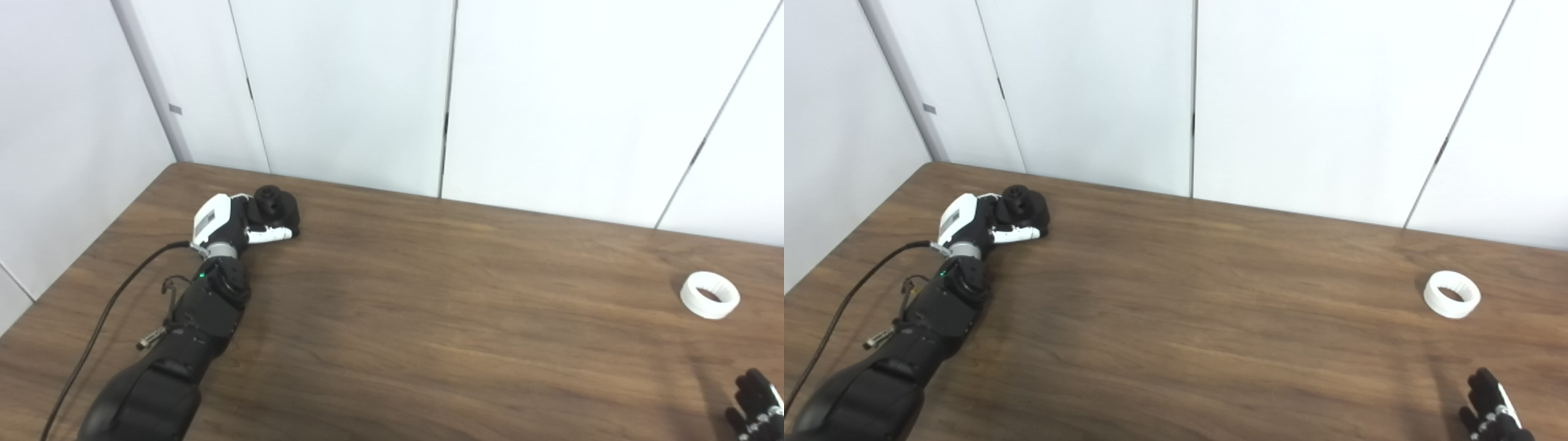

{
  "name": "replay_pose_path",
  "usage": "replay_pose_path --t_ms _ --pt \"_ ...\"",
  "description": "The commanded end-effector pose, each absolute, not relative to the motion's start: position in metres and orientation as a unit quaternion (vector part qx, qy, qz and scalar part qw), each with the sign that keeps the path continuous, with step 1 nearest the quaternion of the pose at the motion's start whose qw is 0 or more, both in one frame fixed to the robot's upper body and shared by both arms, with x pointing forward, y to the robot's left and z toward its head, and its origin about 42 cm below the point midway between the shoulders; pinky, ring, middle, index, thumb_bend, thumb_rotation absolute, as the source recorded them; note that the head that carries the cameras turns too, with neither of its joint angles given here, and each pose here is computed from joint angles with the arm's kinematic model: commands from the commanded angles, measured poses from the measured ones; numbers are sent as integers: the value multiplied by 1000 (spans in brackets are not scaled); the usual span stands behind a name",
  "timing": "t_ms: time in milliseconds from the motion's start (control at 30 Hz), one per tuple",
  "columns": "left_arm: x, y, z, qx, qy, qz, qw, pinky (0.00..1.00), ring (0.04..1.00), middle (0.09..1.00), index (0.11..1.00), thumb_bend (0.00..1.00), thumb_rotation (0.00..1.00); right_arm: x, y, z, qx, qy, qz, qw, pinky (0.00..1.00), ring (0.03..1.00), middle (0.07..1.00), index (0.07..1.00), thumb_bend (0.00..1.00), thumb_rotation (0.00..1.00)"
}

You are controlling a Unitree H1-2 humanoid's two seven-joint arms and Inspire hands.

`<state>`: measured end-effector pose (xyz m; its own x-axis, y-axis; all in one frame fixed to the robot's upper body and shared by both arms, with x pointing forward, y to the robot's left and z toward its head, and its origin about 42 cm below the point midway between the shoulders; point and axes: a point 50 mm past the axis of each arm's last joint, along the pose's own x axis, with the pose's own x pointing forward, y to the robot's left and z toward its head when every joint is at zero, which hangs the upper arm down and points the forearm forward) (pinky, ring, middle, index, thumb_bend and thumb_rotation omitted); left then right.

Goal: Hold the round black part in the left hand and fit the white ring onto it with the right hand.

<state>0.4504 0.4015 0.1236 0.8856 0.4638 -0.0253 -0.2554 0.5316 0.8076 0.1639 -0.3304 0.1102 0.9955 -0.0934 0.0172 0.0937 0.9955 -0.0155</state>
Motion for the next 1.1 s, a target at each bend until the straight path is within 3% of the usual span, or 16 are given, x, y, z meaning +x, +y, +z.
replay_pose_path --t_ms 0,67,167,700,1067 --pt "464 403 147 437 79 232 865 1000 957 835 520 627 118 165 -334 117 -18 -21 -41 999 1000 1000 972 959 626 1000" --pt "462 402 146 439 65 243 863 1000 938 795 491 546 68 165 -333 118 -18 -20 -43 999 1000 1000 968 955 623 1000" --pt "462 401 146 440 57 249 861 1000 933 768 483 527 54 165 -333 119 -18 -21 -41 999 1000 1000 970 957 620 1000" --pt "458 400 147 436 22 252 864 1000 910 761 482 525 53 167 -332 117 -26 -25 -40 999 1000 1000 956 951 621 1000" --pt "444 384 176 448 -19 231 863 1000 930 788 483 526 55 166 -323 117 -16 -25 -40 999 1000 1000 938 940 611 1000"
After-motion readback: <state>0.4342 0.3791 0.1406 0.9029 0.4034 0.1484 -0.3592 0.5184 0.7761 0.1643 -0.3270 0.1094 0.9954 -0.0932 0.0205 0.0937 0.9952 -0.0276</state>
